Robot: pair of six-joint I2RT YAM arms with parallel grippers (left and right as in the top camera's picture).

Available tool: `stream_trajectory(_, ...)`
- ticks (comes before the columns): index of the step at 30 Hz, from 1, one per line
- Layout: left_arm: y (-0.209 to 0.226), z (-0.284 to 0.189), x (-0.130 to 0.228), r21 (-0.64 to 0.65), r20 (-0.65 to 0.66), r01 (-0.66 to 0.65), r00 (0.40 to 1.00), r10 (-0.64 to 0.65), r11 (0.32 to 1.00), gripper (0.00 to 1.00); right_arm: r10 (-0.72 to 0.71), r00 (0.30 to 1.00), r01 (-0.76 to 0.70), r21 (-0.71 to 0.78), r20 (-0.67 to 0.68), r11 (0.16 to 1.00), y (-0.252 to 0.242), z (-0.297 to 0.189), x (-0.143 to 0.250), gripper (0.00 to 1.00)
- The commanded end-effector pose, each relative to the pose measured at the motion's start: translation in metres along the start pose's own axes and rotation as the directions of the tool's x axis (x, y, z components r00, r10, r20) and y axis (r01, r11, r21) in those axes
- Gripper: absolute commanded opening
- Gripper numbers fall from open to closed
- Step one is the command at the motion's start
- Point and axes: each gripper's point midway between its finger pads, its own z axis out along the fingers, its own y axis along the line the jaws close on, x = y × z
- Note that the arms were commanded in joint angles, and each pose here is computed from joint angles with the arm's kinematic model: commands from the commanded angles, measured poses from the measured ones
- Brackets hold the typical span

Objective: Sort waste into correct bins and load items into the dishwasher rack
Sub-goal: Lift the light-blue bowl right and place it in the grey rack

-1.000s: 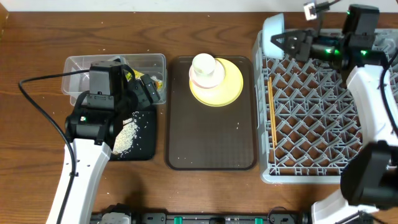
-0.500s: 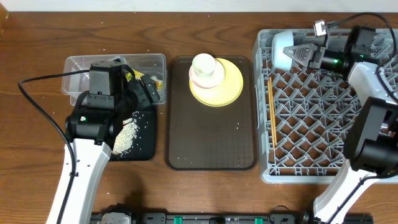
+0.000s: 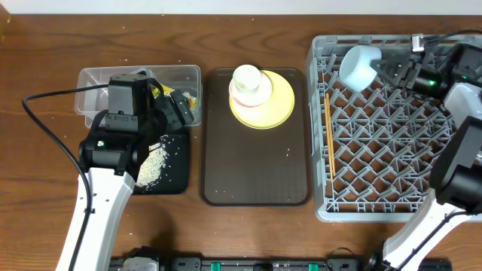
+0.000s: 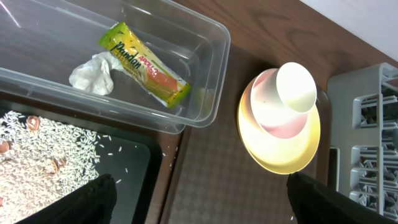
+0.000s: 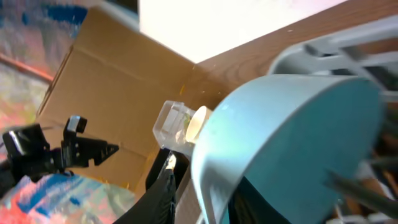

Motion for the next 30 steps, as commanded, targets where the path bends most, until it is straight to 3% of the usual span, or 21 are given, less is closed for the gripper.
stream_trajectory(1, 0.000, -0.003, -0.004, -0.003, 0.012, 0.001, 1.000, -0.001, 1.000, 0.90, 0.014, 0.999, -0.014, 0.014, 0.036, 1.000, -0.005, -0.018, -0.006, 0.26)
stream_trajectory(7, 0.000, -0.003, -0.004, -0.003, 0.012, 0.001, 1.000, 0.000, 1.000, 0.90, 0.207, 0.969, -0.232, 0.200, 0.135, 0.952, -0.043, -0.053, -0.009, 0.25)
stream_trajectory(15, 0.000, -0.003, -0.004, -0.003, 0.012, 0.001, 1.000, 0.000, 1.000, 0.90, 0.310, 0.922, -0.383, 0.423, 0.233, 0.822, -0.077, -0.093, 0.006, 0.22)
stream_trajectory(20, 0.000, -0.003, -0.004, -0.003, 0.012, 0.001, 1.000, 0.000, 1.000, 0.90, 0.277, 0.934, -0.358, 0.625, 0.227, 0.693, -0.072, -0.110, 0.016, 0.22)
stream_trajectory(26, 0.000, -0.003, -0.004, -0.003, 0.012, 0.001, 1.000, 0.000, 1.000, 0.90, 0.136, 0.972, -0.228, 0.894, 0.189, 0.385, -0.030, -0.144, 0.015, 0.24)
stream_trajectory(28, 0.000, -0.003, -0.004, -0.003, 0.012, 0.001, 1.000, 0.000, 1.000, 0.90, 0.057, 0.986, -0.166, 0.928, 0.156, 0.333, -0.001, -0.141, 0.007, 0.24)
stream_trajectory(30, 0.000, -0.003, -0.004, -0.003, 0.012, 0.001, 1.000, 0.000, 1.000, 0.90, -0.021, 0.994, -0.097, 0.935, 0.111, 0.341, 0.030, -0.124, 0.000, 0.25)
